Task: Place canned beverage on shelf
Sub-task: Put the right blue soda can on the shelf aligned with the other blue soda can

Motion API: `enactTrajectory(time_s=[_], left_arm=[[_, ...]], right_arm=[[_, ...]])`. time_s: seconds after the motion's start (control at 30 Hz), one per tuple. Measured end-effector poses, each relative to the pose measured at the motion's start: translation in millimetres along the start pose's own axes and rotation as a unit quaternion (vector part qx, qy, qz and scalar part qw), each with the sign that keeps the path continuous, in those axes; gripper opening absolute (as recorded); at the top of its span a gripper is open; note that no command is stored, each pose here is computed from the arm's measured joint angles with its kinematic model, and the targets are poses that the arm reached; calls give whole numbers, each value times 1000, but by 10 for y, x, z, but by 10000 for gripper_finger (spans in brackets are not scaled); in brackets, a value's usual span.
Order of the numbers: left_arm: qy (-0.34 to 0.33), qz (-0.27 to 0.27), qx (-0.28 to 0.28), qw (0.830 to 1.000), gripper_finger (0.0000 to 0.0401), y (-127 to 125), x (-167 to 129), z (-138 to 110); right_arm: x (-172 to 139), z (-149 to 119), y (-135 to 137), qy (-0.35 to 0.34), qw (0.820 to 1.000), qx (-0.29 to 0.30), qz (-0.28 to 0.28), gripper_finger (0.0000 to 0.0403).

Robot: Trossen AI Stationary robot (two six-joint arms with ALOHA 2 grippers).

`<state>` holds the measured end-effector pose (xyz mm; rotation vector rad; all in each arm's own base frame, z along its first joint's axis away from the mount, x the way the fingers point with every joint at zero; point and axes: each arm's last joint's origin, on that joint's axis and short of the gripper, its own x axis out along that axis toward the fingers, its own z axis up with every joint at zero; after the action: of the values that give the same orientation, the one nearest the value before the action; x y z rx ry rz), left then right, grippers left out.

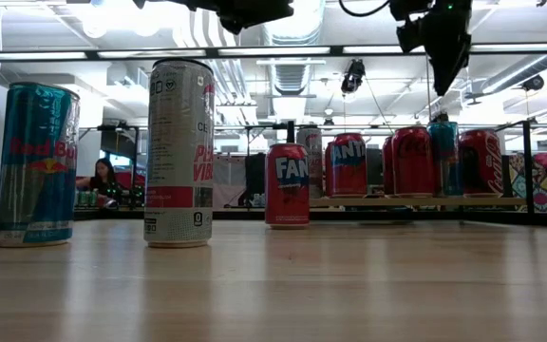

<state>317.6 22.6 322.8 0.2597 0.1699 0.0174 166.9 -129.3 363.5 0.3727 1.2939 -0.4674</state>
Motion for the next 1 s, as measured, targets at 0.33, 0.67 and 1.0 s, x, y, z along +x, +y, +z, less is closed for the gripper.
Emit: enactTrajectory(time_s=[0.33,0.67,1.0], left_arm=[[8,2,23,1000,190,20,-5,-18],[12,16,52,998,190,111,-31,-29],[3,27,93,995,190,169,-96,20]], right_arm=[[157,-132,11,22,1000,9,5,11],[360,-144,23,29,998,50,-6,9],[215,-198,-7,-8,985,154,-73,9]])
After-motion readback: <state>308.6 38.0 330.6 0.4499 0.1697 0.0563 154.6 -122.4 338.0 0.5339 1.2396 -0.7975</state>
